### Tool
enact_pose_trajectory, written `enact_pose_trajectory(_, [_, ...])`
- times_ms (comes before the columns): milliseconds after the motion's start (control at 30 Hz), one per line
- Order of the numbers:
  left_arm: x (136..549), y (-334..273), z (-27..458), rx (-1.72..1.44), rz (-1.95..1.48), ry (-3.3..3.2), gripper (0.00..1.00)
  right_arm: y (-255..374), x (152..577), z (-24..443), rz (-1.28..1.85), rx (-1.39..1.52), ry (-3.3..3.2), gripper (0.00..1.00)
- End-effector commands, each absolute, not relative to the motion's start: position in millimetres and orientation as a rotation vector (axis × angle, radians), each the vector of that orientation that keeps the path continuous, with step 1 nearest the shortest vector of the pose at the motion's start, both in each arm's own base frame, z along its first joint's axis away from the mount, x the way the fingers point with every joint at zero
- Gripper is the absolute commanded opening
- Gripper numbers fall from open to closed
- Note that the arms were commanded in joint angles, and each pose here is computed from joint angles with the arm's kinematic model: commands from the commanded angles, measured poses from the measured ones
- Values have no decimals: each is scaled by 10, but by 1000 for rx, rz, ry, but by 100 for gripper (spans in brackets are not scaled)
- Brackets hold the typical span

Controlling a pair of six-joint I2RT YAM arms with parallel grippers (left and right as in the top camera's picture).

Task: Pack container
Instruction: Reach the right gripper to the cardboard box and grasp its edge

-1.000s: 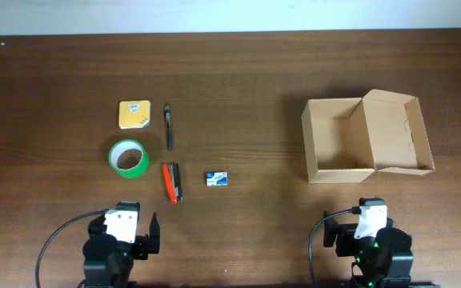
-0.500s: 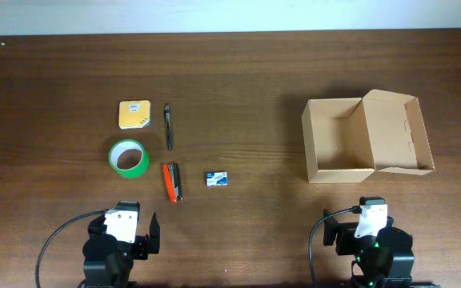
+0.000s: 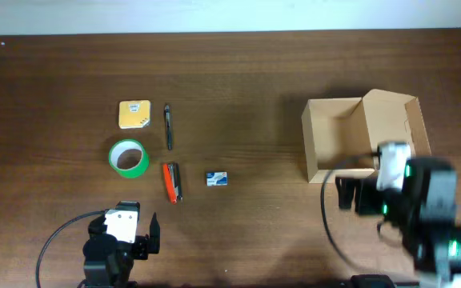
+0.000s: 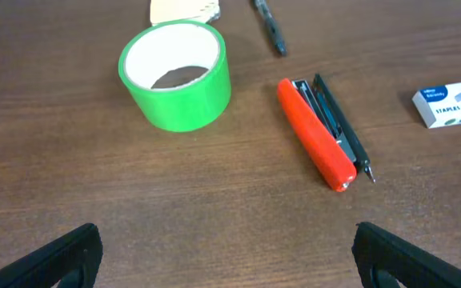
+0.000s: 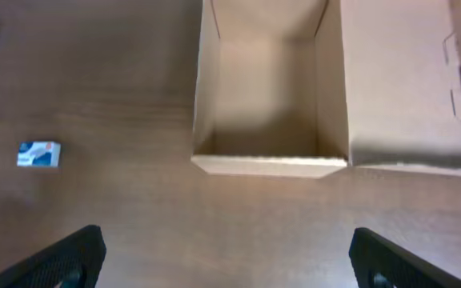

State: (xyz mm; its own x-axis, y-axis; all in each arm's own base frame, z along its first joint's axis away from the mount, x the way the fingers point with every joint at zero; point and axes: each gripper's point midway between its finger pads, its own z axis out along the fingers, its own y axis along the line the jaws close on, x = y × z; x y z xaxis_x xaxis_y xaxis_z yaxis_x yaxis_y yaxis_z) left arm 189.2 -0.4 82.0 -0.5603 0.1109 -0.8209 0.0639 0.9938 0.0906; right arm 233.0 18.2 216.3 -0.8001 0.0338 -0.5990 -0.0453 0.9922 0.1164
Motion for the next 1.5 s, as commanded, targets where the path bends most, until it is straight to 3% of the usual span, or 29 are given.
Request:
enact_pose_trajectory(0, [1898, 18, 825, 124, 80, 2159, 99, 168, 2616, 2304, 176, 8, 2573, 99])
enact_pose_trajectory(200, [1898, 18, 825, 124, 80, 2159, 99, 183, 3147, 2227, 207, 21, 2756, 99])
enact_pose_trajectory(433, [1898, 19, 825, 124, 80, 2159, 99, 362, 3559, 1726, 226, -40, 2906, 99])
enact_pose_trajectory(1067, [1898, 18, 825, 124, 80, 2159, 99, 587, 3802, 890, 112, -163, 3043, 99])
enact_pose_trajectory(1400, [1898, 18, 825, 124, 80, 2159, 99, 601, 3898, 800, 113, -165, 3021, 100])
enact_pose_trajectory(1467, [1898, 18, 825, 124, 80, 2159, 99, 604, 3923, 778, 114, -165, 3010, 95])
